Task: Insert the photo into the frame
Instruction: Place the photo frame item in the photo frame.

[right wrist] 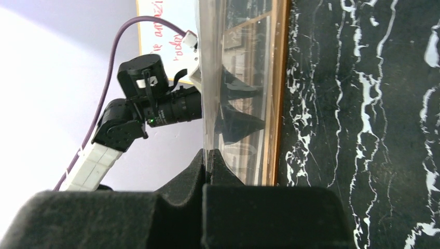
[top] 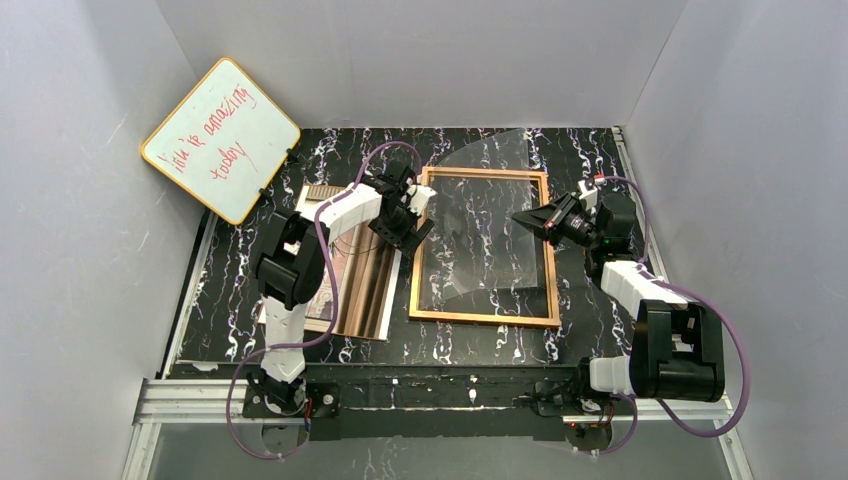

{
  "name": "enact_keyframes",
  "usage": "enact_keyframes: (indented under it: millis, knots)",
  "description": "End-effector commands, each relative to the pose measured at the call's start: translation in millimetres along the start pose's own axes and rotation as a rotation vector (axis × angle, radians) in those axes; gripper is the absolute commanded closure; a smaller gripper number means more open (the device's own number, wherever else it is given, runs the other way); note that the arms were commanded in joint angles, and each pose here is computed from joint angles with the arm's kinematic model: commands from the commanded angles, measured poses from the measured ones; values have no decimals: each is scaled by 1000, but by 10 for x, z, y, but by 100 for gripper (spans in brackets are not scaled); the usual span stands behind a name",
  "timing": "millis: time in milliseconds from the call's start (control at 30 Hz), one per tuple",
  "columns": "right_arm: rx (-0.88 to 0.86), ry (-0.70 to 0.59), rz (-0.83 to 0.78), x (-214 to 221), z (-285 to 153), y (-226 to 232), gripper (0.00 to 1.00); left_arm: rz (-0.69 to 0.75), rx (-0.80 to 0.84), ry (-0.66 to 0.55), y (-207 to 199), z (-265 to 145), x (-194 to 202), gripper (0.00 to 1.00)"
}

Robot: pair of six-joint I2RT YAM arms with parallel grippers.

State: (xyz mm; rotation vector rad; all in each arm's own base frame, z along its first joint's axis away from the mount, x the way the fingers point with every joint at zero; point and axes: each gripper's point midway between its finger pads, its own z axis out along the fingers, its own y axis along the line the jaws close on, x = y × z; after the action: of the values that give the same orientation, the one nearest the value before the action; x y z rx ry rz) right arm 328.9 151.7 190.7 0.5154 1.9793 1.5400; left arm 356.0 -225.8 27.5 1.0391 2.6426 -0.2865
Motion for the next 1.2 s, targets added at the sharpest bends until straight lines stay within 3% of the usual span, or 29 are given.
enact_keyframes:
  millis: [0,367,733,1167]
  knots:
    - [68,-31,3,-39,9,-77,99,-23,83,33,-182,8,155,17]
    - [170,-38,-31,-6,-52,-320,99,-25,69,25,-160,23,152,18]
    - [199,71,-170,-106,-5,-357,99,14,20,28,-40,29,135,18]
    - [270,50,-159,-147,-25,-543,99,17,23,20,-40,12,90,18]
